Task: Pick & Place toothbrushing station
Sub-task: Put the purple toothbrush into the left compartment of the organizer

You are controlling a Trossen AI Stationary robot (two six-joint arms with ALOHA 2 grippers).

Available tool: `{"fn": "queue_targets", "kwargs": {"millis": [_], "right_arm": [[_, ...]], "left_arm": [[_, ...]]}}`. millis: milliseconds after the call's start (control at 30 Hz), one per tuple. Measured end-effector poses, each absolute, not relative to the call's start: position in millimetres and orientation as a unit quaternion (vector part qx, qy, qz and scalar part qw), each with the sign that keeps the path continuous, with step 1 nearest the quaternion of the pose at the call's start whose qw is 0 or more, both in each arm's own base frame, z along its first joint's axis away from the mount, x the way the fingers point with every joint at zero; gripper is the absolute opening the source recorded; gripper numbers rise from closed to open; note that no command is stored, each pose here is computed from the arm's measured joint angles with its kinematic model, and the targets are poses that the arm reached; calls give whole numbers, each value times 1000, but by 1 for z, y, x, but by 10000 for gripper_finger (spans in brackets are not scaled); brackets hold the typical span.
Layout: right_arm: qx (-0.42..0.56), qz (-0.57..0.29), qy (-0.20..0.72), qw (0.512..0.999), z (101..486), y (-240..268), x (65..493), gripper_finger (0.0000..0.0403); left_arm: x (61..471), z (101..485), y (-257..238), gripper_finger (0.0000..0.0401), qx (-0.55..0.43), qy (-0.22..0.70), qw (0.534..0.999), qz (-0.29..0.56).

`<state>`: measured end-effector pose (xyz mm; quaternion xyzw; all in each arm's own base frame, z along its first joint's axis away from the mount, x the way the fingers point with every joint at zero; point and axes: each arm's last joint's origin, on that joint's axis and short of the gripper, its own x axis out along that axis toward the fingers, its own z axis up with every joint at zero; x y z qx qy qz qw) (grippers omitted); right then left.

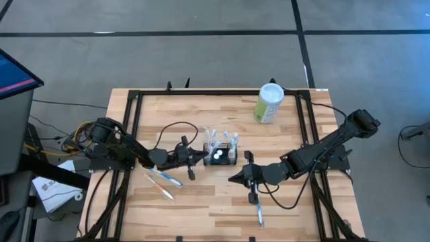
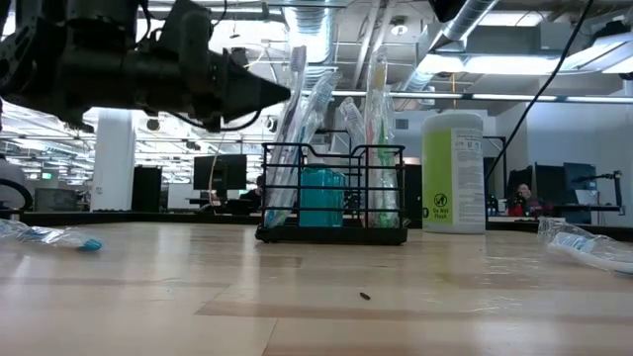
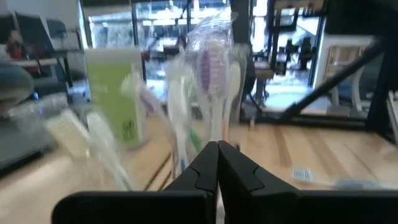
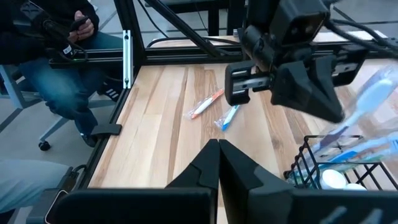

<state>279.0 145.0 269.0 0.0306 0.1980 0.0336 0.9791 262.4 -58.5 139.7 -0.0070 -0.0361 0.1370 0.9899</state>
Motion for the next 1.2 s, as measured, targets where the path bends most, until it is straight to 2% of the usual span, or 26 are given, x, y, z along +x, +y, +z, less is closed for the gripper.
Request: {"fn": "queue_targets", "kwargs": {"millis": [167, 567, 867, 1200], "right_arm": [[31, 34, 197, 979, 269, 145, 279, 0], [31, 34, 198, 979, 269, 145, 279, 0], [31, 33, 200, 979, 269, 145, 279, 0], [33, 32, 201, 978, 268, 145, 279, 0]], "left_arm": [[262, 131, -58, 0, -23, 6, 989, 143], [260, 128, -59, 0, -19, 21, 984, 176], [255, 126, -67, 0, -14, 27, 987, 161], [241, 143, -63, 4, -23, 7, 987, 157]]}}
